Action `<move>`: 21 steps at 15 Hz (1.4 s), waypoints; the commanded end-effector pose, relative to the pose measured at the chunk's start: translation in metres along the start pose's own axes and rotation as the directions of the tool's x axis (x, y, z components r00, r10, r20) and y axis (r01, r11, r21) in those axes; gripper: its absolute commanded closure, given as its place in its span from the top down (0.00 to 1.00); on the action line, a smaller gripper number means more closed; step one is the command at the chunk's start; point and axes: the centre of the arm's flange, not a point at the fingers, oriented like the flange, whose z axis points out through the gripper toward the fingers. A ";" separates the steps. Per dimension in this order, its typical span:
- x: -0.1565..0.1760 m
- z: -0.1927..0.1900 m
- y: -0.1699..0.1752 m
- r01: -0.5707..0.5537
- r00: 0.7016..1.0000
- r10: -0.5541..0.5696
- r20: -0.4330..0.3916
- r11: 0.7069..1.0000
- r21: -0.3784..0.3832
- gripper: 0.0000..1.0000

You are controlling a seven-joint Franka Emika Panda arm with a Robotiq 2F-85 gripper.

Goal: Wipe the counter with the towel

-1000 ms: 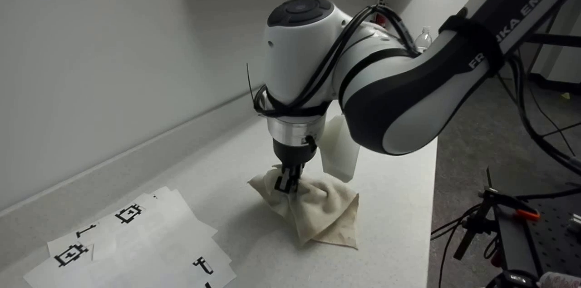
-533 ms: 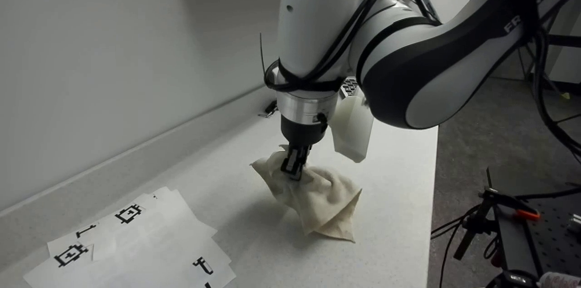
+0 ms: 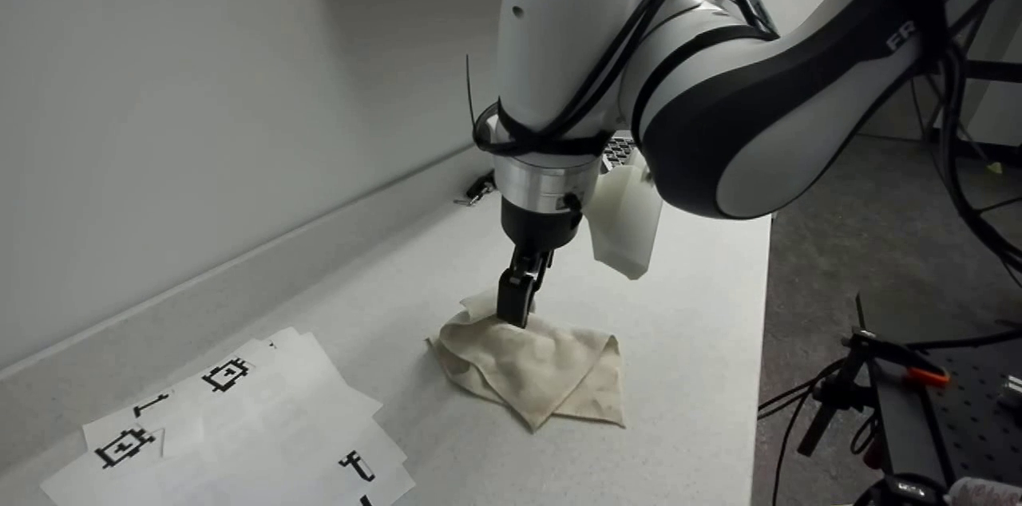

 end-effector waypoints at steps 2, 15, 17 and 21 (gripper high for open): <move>-0.011 -0.005 0.025 -0.052 0.999 0.052 -0.004 0.999 0.013 1.00; -0.090 -0.007 0.085 -0.299 0.949 0.294 0.117 0.954 0.035 1.00; -0.110 -0.013 0.087 -0.324 0.942 0.319 0.108 0.946 0.028 1.00; -0.148 -0.031 0.086 -0.323 0.946 0.323 0.032 0.946 0.021 1.00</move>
